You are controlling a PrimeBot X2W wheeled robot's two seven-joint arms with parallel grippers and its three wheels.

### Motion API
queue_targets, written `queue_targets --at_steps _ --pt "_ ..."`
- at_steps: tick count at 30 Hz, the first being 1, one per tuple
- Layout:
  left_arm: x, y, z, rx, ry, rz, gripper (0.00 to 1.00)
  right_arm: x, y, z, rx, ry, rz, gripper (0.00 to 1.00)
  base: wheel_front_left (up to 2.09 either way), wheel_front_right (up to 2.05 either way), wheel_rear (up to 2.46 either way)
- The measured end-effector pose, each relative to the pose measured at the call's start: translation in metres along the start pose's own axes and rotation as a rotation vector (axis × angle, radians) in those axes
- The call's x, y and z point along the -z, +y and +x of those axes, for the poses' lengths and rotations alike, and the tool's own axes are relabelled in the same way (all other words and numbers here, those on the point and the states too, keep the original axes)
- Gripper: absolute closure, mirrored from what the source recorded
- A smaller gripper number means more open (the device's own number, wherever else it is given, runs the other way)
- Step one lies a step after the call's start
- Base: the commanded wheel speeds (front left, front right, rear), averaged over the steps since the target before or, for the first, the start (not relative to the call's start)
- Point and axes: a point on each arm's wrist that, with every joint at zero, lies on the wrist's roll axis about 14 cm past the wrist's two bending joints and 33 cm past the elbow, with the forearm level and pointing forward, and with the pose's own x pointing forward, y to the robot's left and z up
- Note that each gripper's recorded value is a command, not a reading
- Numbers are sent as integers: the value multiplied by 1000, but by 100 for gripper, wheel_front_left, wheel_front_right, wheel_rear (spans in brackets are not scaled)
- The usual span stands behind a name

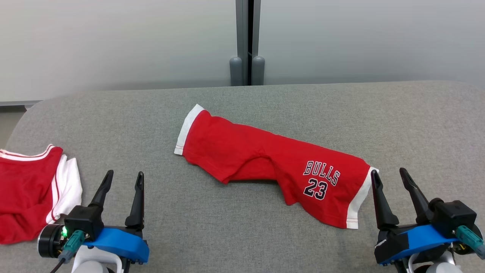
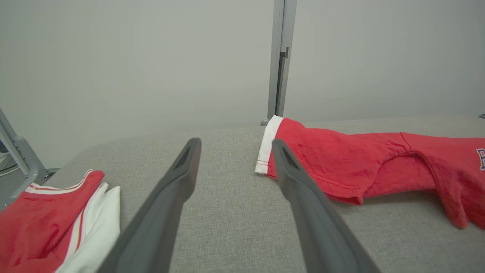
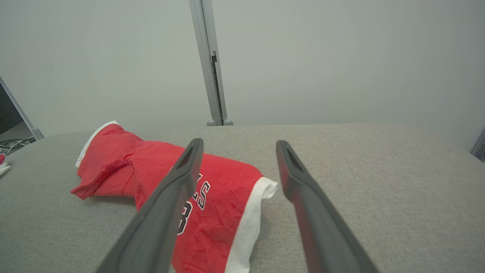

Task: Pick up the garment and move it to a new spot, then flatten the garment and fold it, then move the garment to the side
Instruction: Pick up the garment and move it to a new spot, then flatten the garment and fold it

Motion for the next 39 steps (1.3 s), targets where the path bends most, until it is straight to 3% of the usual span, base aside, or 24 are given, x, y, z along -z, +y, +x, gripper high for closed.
queue_targets --at_steps 20,34,39 --pt "2 1 3 -7 1 -3 0 8 7 1 -22 34 -2 0 0 0 0" --pt "6 6 33 -14 -3 -4 0 130 32 -9 -112 438 -22 0 0 0 0" --pt "10 13 35 -33 7 -2 0 152 37 -2 -149 507 -57 0 0 0 0"
